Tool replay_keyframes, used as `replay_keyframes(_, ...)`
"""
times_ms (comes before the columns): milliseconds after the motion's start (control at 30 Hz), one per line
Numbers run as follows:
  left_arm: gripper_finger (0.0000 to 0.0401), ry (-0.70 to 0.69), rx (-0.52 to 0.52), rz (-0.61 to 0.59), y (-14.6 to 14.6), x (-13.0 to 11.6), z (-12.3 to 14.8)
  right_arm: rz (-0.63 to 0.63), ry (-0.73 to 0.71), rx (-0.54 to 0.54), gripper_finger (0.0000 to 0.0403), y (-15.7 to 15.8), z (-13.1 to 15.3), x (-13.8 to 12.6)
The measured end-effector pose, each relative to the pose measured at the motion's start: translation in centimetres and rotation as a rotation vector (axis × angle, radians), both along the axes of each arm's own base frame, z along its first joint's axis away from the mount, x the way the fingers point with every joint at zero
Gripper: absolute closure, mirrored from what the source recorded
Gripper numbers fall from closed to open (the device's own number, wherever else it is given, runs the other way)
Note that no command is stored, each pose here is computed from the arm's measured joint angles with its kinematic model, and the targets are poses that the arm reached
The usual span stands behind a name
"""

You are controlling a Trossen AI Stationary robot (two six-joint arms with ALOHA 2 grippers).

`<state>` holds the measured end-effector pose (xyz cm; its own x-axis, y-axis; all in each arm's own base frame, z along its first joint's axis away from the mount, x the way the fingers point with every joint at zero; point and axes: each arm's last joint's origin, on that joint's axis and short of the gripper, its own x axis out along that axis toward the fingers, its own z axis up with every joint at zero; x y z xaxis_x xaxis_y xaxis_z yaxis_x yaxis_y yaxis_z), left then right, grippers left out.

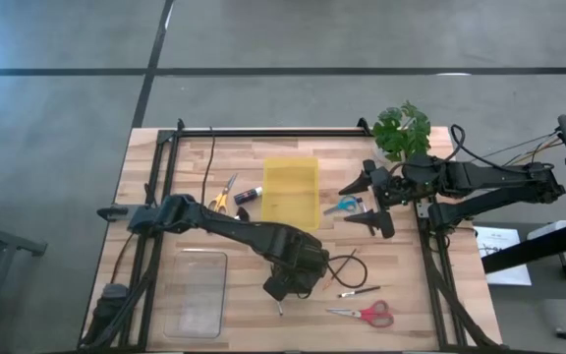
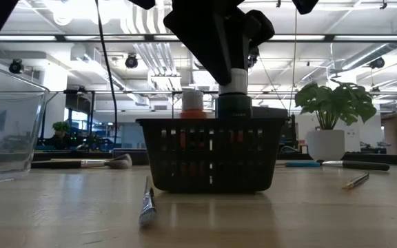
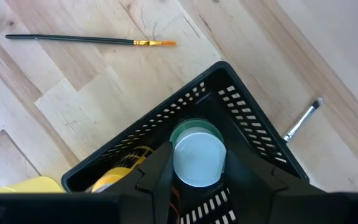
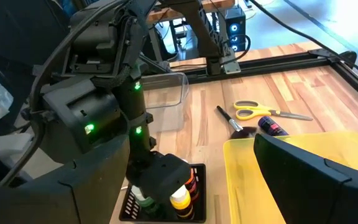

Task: Pick & Place Paint Supplies
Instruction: Put the green paint bottle into the black bin

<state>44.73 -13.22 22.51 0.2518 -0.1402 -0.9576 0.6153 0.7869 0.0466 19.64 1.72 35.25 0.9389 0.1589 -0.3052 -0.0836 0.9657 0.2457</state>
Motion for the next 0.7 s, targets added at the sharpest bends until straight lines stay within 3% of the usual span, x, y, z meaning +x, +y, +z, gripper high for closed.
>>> replay_keyframes(700,0.0265,-0.007,0.0,-0.003,0.16,0.09,0.04,0.02,-0.002,0.008,0.006,0.13,-0.01,0.0)
